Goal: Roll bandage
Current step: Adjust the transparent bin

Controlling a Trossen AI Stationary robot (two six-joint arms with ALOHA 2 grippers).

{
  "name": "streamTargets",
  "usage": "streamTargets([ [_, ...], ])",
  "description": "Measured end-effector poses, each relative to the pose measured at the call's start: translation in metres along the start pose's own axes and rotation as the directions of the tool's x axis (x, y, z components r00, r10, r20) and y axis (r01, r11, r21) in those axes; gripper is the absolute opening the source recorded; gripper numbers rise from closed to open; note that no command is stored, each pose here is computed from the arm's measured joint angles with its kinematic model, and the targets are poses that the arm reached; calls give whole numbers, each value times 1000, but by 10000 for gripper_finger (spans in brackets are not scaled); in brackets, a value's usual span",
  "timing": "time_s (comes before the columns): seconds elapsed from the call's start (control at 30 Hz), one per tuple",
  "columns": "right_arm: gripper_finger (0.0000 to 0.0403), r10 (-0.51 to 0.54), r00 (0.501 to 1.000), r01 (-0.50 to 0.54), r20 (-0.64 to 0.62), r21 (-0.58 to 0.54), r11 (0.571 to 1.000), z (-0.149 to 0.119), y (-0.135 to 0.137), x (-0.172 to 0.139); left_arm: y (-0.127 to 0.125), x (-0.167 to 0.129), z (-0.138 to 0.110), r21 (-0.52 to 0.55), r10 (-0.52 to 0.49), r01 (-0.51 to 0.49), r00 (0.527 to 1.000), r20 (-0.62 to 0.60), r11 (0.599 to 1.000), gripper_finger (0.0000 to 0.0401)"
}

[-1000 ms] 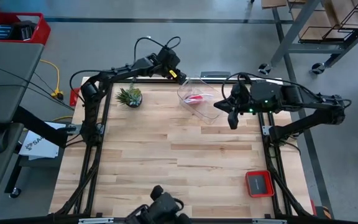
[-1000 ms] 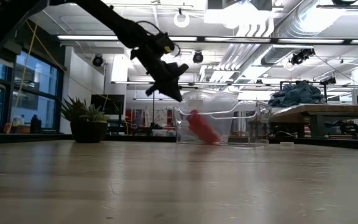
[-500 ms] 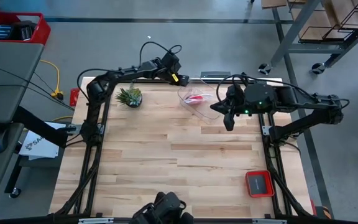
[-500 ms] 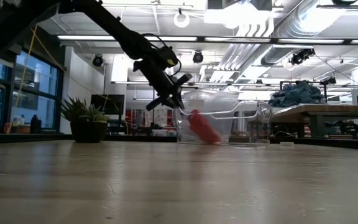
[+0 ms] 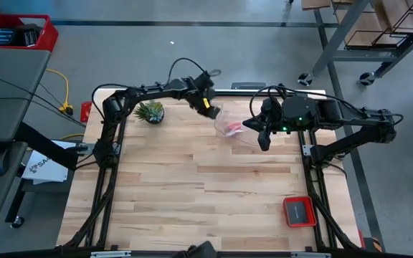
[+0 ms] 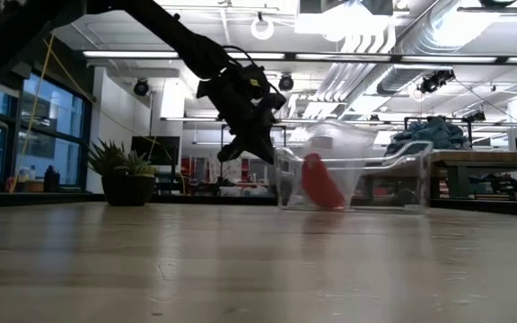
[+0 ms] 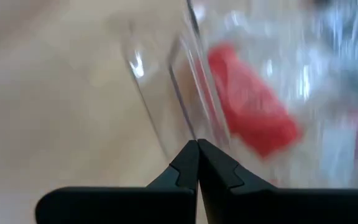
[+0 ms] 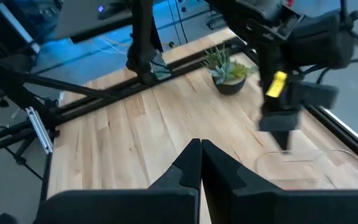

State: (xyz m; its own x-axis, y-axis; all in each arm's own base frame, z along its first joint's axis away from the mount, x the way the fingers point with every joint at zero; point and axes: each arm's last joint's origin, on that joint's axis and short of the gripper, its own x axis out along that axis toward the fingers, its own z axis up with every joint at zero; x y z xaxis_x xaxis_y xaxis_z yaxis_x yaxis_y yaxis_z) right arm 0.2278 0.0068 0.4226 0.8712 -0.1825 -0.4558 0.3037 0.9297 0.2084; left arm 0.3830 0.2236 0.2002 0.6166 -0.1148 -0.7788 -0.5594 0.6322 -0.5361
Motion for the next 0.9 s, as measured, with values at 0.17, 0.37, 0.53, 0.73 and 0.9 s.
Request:
streamTargets([
  [0.17,0,-114,992,116,-54,38,992,-8,-6,-1,-19,6,-26,94,-13,32,982,-190,995,0],
  [0.37,0,-258,935,309,-244,197,930,-28,-17,-6,-43,-5,-54,205,-10,75,954,-301,976,0],
  [0.53,0,-379,792,542,-479,266,797,-56,-32,-14,-62,-42,-61,292,-58,122,974,-218,949,0],
  [0.73,0,-354,800,540,-484,328,775,-70,-44,4,-71,-109,-56,377,-191,149,979,76,914,0],
  [0.9,0,-315,808,548,-499,437,713,-86,-74,32,-84,-161,-63,424,-308,172,910,276,889,0],
])
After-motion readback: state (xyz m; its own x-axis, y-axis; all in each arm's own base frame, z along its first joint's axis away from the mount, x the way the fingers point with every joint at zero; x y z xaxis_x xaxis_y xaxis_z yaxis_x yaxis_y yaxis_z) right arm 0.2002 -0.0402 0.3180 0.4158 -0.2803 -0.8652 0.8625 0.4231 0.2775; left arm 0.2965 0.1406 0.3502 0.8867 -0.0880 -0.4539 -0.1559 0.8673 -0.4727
